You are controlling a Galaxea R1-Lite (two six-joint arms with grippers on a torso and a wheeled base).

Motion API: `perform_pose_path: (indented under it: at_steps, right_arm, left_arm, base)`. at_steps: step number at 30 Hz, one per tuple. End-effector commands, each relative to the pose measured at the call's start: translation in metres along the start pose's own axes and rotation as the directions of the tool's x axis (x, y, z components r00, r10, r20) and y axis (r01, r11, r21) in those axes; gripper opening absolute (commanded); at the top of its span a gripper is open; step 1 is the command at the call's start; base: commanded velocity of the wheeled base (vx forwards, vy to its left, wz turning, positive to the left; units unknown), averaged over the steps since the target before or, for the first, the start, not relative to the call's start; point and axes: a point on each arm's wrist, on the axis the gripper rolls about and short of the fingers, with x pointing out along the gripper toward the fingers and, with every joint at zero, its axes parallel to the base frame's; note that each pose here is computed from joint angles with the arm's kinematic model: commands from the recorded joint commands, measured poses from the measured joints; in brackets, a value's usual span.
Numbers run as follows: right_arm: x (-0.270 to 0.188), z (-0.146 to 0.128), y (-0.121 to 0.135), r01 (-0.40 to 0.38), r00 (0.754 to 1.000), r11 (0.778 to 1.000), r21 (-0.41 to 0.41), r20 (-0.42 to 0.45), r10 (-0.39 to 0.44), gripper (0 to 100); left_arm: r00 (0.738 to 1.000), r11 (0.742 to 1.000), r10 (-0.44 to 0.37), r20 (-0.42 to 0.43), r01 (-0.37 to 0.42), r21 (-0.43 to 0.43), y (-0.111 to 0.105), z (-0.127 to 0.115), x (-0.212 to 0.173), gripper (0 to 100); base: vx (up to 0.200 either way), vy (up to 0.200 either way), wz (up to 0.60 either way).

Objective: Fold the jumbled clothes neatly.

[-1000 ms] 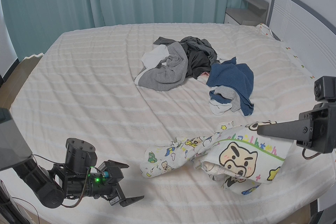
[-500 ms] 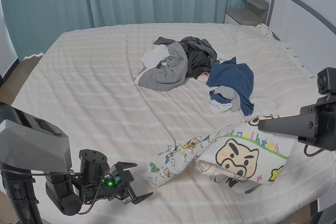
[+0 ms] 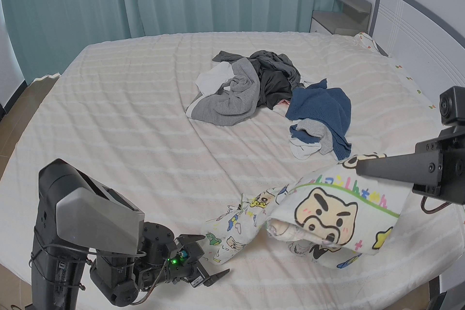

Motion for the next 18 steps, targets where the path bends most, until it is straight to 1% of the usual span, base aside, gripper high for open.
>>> perform_pose_path:
  at_steps: [1,5,7,12,14,15,16,18]
  right_arm:
    - [0.001,0.000,0.004,-0.016,1.000,1.000,-0.005,-0.003,0.016,0]
    - [0.001,0.000,0.003,-0.016,1.000,1.000,-0.002,-0.006,0.016,0]
    - [0.001,0.000,0.004,-0.017,1.000,1.000,-0.003,-0.005,0.017,0]
    - [0.001,0.000,0.003,-0.013,1.000,1.000,0.001,-0.003,0.013,0]
    - [0.001,0.000,0.003,-0.013,1.000,1.000,0.002,0.000,0.013,0]
    - [0.001,0.000,0.003,-0.013,1.000,1.000,0.002,0.000,0.013,0]
    - [0.001,0.000,0.003,-0.013,1.000,1.000,0.003,0.000,0.013,0]
    - [0.001,0.001,0.003,-0.011,1.000,1.000,0.004,-0.001,0.011,0]
  left_arm:
    - [0.998,0.999,0.042,0.039,-0.042,0.004,0.005,0.004,0.014,100]
    - [0.995,0.997,0.080,0.060,-0.080,0.001,0.008,0.009,0.021,100]
    - [0.994,0.996,0.086,0.066,-0.084,-0.019,0.008,0.011,0.023,100]
    - [0.995,0.997,0.053,0.082,-0.048,-0.057,-0.001,0.016,0.025,100]
    - [0.996,0.995,0.033,0.088,-0.025,-0.097,-0.008,0.018,0.026,100]
    - [0.996,0.995,0.033,0.088,-0.025,-0.097,-0.008,0.018,0.026,100]
    - [0.996,0.991,0.024,0.090,-0.012,-0.131,-0.011,0.019,0.026,100]
    - [0.996,0.991,0.020,0.091,-0.008,-0.136,-0.012,0.019,0.026,100]
  base:
    - [0.000,0.000,0.00]
    - [0.000,0.000,0.00]
    - [0.000,0.000,0.00]
    - [0.000,0.000,0.00]
    - [0.000,0.000,0.00]
    - [0.000,0.000,0.00]
    - [0.000,0.000,0.00]
    - [0.000,0.000,0.00]
